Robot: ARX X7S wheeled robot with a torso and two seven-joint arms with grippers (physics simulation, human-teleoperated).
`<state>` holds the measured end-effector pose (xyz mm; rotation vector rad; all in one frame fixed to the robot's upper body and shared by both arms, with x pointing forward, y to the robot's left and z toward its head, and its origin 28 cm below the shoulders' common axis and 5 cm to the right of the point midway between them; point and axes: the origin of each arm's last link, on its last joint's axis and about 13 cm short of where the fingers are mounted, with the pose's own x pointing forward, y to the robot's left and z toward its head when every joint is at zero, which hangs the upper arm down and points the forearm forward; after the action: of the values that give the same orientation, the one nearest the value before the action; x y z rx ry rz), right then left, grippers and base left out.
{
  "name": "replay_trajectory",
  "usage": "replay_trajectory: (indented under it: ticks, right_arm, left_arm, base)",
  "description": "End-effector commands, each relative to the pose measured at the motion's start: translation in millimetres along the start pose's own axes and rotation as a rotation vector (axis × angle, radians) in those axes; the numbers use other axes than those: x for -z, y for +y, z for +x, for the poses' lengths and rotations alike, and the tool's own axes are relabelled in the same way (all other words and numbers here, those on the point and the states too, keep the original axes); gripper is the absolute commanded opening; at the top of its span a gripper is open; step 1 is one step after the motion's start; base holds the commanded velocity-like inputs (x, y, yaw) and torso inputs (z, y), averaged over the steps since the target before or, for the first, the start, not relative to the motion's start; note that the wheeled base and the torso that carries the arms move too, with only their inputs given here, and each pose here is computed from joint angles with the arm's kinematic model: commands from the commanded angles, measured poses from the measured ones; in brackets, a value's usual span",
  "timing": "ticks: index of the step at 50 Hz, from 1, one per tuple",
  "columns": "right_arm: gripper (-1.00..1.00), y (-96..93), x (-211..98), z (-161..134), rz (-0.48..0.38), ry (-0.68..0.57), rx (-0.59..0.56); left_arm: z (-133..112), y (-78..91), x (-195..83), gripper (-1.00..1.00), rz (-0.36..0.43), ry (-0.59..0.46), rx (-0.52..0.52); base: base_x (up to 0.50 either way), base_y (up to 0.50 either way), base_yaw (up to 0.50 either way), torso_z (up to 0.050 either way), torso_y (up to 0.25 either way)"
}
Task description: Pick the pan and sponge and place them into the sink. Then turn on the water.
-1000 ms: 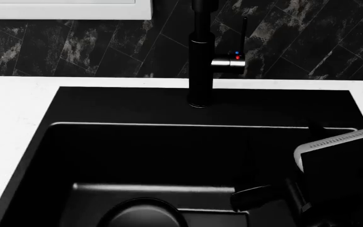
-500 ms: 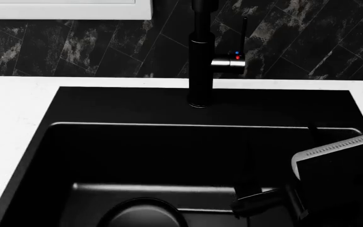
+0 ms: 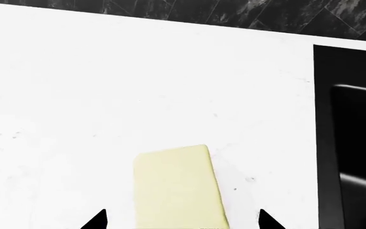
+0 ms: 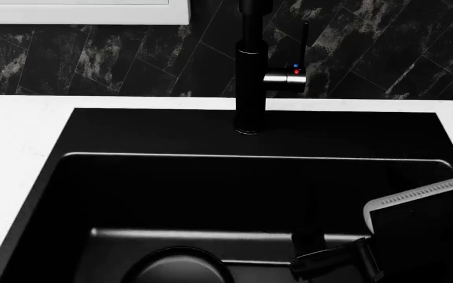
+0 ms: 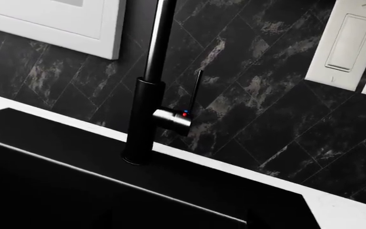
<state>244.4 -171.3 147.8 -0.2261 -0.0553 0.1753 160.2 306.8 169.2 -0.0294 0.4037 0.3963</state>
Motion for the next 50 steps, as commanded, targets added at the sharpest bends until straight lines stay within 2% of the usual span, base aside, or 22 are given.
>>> replay_trajectory:
  ticks: [1,14,27,28,33,35,36,42,45,50]
  right_arm:
    - [1.0,-3.9,-5.3,2.0,0.001,-0.007,0.006]
    - [1.0,-3.2,1.1,0.8,0.03,0.009,0.003]
    - [1.0,-2.6,4.2,0.2,0.035,0.015,0.004]
    - [1.0,-2.5,5.0,0.3,0.037,0.016,0.004]
    - [1.0,-2.5,5.0,-0.2,0.037,0.015,0.005]
    - [1.0,-2.7,5.0,-0.4,0.036,0.015,0.007]
    - [1.0,-2.7,5.2,-0.5,0.036,0.015,0.007]
    - [1.0,-2.8,6.5,-1.5,0.037,0.017,0.011]
    - [1.0,-2.7,6.3,-1.1,0.036,0.016,0.011]
    - [1.0,-3.5,4.8,-1.4,0.036,0.012,0.013]
  left_arm:
    - [10.2,-3.6,4.1,1.0,-0.002,0.033,0.001]
    - [23.9,-12.0,10.9,1.0,-0.008,0.088,0.027]
    - [29.8,-7.6,15.6,1.0,-0.005,0.095,-0.007]
    - [29.7,-7.5,15.5,-1.0,0.011,0.084,-0.018]
    - [28.9,-4.5,12.6,-1.0,0.002,0.07,-0.027]
    - [29.0,-4.4,11.9,-1.0,0.028,0.047,-0.041]
    - [29.6,-5.3,10.6,-1.0,0.006,0.05,-0.039]
    - [30.6,-14.4,2.6,-1.0,0.014,0.023,-0.022]
    - [30.2,-20.4,-4.9,-1.0,0.018,-0.005,0.024]
    - [26.7,-38.6,-24.8,-1.0,0.095,-0.094,0.155]
  base:
    - [0.0,0.0,0.0,0.0,0.0]
    - [0.0,0.0,0.0,0.0,0.0]
    - [0.0,0.0,0.0,0.0,0.0]
    - [0.0,0.0,0.0,0.0,0.0]
    - [0.0,0.0,0.0,0.0,0.0]
    - [0.0,0.0,0.0,0.0,0.0]
    - [0.0,0.0,0.0,0.0,0.0]
    - [0.0,0.0,0.0,0.0,0.0]
    - [0.0,0.0,0.0,0.0,0.0]
    - [0.0,0.0,0.0,0.0,0.0]
